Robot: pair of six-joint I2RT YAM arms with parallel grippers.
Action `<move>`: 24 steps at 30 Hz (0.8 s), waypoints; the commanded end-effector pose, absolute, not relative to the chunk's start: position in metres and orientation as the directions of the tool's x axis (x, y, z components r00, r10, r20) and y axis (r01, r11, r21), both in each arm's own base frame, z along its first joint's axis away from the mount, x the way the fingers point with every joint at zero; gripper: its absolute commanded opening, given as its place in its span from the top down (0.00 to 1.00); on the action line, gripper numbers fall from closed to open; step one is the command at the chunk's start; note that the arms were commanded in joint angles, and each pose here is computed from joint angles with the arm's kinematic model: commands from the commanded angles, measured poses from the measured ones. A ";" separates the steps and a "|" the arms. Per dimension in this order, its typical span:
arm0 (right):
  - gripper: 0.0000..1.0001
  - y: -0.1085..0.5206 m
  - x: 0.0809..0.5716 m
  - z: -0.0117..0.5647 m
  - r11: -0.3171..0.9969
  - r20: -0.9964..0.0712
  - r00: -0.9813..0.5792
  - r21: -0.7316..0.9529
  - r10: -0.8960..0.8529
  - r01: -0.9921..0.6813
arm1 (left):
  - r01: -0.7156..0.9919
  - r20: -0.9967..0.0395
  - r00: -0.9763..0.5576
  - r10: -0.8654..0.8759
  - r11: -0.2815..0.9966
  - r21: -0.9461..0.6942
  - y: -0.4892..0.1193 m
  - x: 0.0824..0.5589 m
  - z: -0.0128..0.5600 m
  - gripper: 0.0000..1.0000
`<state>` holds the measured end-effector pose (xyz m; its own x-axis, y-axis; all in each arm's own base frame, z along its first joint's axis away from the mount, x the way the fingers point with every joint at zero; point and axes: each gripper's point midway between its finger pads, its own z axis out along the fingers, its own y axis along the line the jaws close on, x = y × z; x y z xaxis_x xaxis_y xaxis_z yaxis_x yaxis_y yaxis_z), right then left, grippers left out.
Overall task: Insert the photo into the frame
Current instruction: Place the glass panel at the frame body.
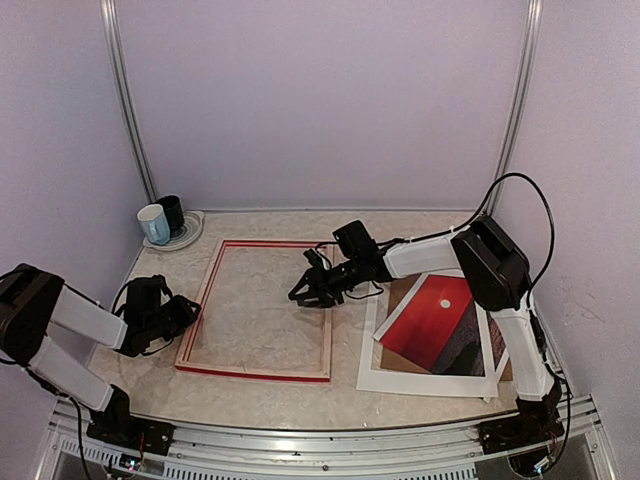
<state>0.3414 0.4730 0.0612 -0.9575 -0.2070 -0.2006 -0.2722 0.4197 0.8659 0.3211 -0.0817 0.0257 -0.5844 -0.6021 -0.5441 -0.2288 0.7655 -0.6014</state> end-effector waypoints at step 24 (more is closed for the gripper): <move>0.53 0.447 0.336 0.054 0.617 -0.204 -0.946 0.719 -0.252 -0.320 | -0.279 -0.472 -0.659 -0.585 0.773 -0.570 -0.083 0.300 -0.001 0.65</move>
